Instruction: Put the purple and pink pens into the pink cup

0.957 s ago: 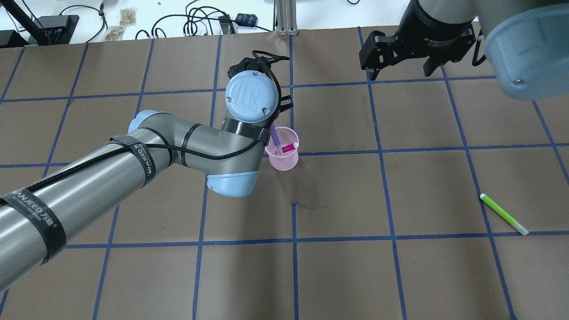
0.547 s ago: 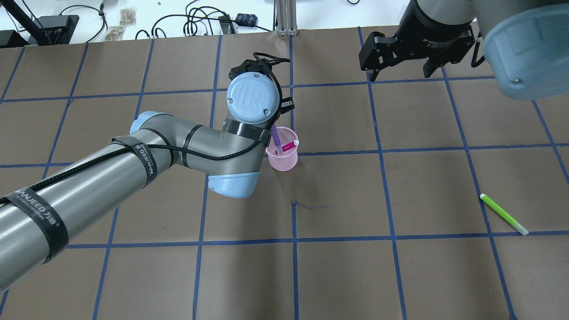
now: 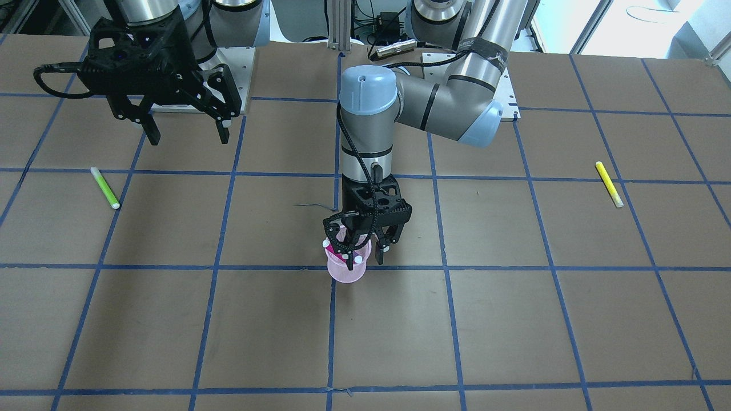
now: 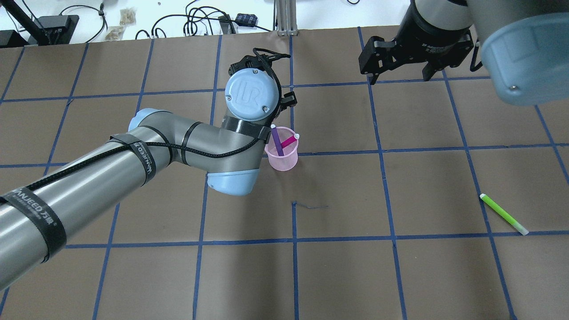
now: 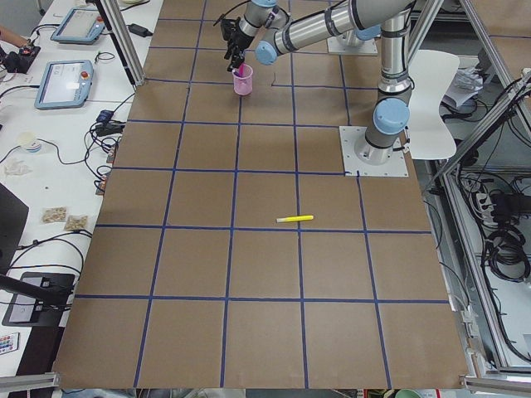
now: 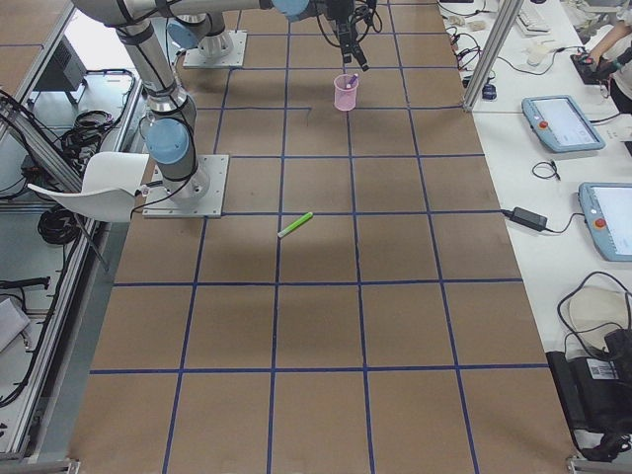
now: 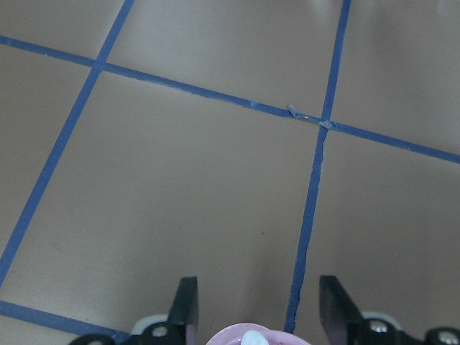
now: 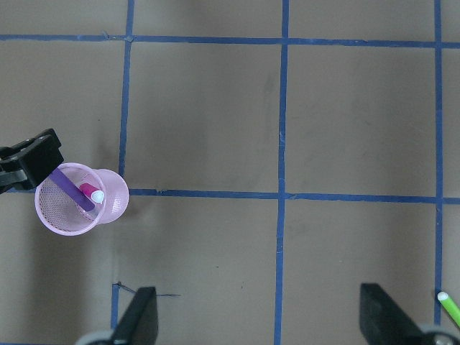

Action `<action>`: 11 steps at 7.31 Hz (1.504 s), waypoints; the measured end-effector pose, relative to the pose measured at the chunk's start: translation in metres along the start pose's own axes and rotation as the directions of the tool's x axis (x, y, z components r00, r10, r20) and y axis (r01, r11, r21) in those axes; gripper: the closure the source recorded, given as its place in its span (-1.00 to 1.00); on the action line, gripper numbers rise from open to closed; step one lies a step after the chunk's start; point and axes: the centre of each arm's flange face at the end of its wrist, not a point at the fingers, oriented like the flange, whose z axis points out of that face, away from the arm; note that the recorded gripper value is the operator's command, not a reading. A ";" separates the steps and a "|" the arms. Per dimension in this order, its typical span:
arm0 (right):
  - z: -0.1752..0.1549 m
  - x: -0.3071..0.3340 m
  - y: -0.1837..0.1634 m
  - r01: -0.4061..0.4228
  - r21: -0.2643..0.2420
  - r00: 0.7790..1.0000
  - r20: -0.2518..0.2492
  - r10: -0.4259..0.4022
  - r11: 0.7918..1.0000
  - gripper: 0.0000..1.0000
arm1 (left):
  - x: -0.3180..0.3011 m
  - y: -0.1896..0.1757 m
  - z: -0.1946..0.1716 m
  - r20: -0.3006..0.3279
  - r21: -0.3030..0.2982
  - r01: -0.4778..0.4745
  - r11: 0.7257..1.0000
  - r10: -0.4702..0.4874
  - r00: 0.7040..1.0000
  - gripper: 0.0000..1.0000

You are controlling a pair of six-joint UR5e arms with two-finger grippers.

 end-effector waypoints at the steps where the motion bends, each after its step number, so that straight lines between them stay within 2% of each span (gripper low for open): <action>1: 0.000 0.000 0.000 0.001 0.000 1.000 0.000 -0.001 1.000 -1.00 | -0.002 -0.010 -0.006 0.001 -0.019 0.005 1.000 -0.005 1.000 -1.00; 3: 0.000 0.000 0.000 0.000 0.000 1.000 0.000 0.000 1.000 -1.00 | -0.019 -0.051 -0.019 -0.010 -0.101 -0.042 0.994 0.041 0.999 -1.00; 5: 0.000 0.000 0.000 -0.001 0.000 1.000 -0.001 0.001 1.000 -1.00 | -0.054 -0.091 -0.034 -0.036 -0.230 -0.083 0.970 0.077 0.996 -1.00; 8: 0.000 0.000 0.001 -0.001 -0.005 1.000 -0.002 0.001 1.000 -1.00 | -0.120 -0.124 -0.073 -0.027 -0.405 -0.173 0.898 0.177 0.984 -1.00; 9: 0.000 0.000 0.001 -0.001 -0.004 1.000 -0.002 0.001 1.000 -1.00 | -0.146 -0.129 -0.086 -0.015 -0.445 -0.197 0.874 0.213 0.977 -1.00; 11: 0.000 0.000 0.001 0.000 -0.002 1.000 -0.001 0.000 1.000 -1.00 | -0.185 -0.134 -0.110 0.029 -0.481 -0.216 0.850 0.261 0.965 -1.00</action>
